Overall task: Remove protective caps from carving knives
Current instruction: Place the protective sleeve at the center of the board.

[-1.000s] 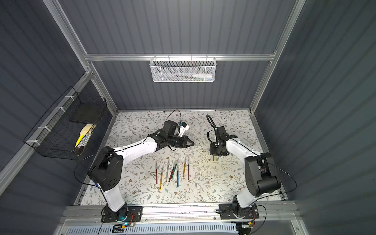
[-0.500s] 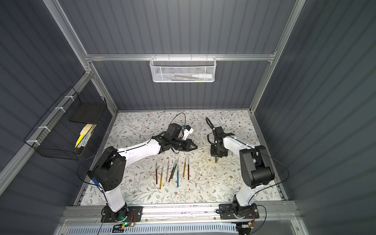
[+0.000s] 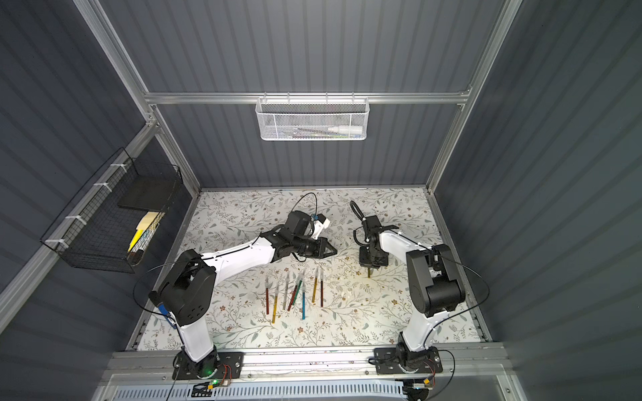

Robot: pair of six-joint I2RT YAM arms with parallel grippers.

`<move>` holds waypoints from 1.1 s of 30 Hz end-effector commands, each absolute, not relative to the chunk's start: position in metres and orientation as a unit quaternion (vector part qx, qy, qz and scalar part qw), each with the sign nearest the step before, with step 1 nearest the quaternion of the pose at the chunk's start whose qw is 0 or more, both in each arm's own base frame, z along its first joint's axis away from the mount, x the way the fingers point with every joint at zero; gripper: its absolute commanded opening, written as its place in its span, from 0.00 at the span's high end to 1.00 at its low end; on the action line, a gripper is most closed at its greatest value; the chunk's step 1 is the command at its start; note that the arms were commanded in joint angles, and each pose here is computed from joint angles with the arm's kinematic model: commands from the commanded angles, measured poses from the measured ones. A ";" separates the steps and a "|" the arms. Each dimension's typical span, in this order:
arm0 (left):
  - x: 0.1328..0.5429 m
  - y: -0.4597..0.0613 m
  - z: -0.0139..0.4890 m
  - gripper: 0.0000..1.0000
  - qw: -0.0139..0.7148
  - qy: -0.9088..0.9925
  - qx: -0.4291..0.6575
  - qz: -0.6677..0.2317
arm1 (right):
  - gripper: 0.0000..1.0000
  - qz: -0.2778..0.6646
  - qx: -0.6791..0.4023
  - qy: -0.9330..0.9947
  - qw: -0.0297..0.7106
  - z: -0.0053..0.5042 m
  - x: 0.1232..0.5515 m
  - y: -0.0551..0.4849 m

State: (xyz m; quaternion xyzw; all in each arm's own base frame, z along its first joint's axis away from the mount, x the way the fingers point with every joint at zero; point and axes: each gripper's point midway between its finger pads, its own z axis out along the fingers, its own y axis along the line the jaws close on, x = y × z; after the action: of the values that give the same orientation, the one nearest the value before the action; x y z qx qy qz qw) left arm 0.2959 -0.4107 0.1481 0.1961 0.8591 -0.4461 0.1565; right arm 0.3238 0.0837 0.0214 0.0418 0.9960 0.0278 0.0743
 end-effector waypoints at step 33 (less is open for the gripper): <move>0.296 -0.420 0.119 0.98 0.139 0.871 0.196 -0.429 | 0.80 0.009 0.045 0.998 0.042 0.014 0.318 0.078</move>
State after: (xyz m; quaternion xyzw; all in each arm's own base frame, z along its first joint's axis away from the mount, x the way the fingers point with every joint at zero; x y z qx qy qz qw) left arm 0.2933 -0.4160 0.1249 0.1956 0.8677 -0.4349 0.1404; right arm 0.3183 0.0810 0.0144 0.0428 0.9977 0.0166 0.0494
